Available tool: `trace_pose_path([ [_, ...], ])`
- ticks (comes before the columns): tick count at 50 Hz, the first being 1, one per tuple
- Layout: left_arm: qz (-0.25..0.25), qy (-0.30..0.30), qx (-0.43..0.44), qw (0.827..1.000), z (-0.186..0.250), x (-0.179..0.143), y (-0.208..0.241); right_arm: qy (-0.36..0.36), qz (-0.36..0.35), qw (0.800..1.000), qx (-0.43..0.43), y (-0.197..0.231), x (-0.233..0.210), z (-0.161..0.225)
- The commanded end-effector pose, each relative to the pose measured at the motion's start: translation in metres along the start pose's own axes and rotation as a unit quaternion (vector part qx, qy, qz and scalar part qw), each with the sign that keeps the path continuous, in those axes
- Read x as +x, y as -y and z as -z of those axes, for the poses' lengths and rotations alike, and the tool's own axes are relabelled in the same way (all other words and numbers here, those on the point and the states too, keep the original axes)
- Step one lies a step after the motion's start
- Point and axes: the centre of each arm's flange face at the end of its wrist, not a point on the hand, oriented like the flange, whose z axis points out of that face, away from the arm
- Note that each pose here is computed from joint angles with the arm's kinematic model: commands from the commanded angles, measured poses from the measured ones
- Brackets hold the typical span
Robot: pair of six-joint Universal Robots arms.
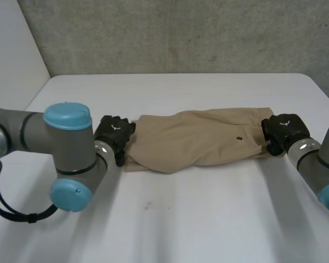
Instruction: Fold the shorts.
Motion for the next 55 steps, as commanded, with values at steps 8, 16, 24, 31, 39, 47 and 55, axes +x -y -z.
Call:
trace_pose_path([
  [8,0.013,0.026,0.032,0.999,0.049,-0.032,0.036,-0.027,0.2,0.979,-0.003,0.041,0.021,0.003],
  [16,0.018,0.04,0.036,0.998,0.052,-0.044,0.038,0.012,0.249,0.962,0.11,0.099,-0.042,0.012],
  [24,0.021,0.049,0.038,0.998,0.05,-0.05,0.038,0.13,0.311,0.905,0.258,0.109,-0.172,0.041],
  [31,0.024,0.056,0.04,0.997,0.047,-0.054,0.039,0.271,0.325,0.857,0.294,0.07,-0.232,0.069],
  [39,0.034,0.079,0.065,0.994,0.038,-0.07,0.052,0.264,0.208,0.895,0.293,0.106,-0.207,0.074],
  [47,0.091,0.077,0.1,0.988,0.022,-0.072,0.069,0.184,-0.064,0.948,0.25,0.154,-0.117,0.048],
  [55,0.124,0.012,0.109,0.986,0.005,-0.02,0.073,0.202,-0.103,0.964,0.138,0.123,-0.111,0.017],
])
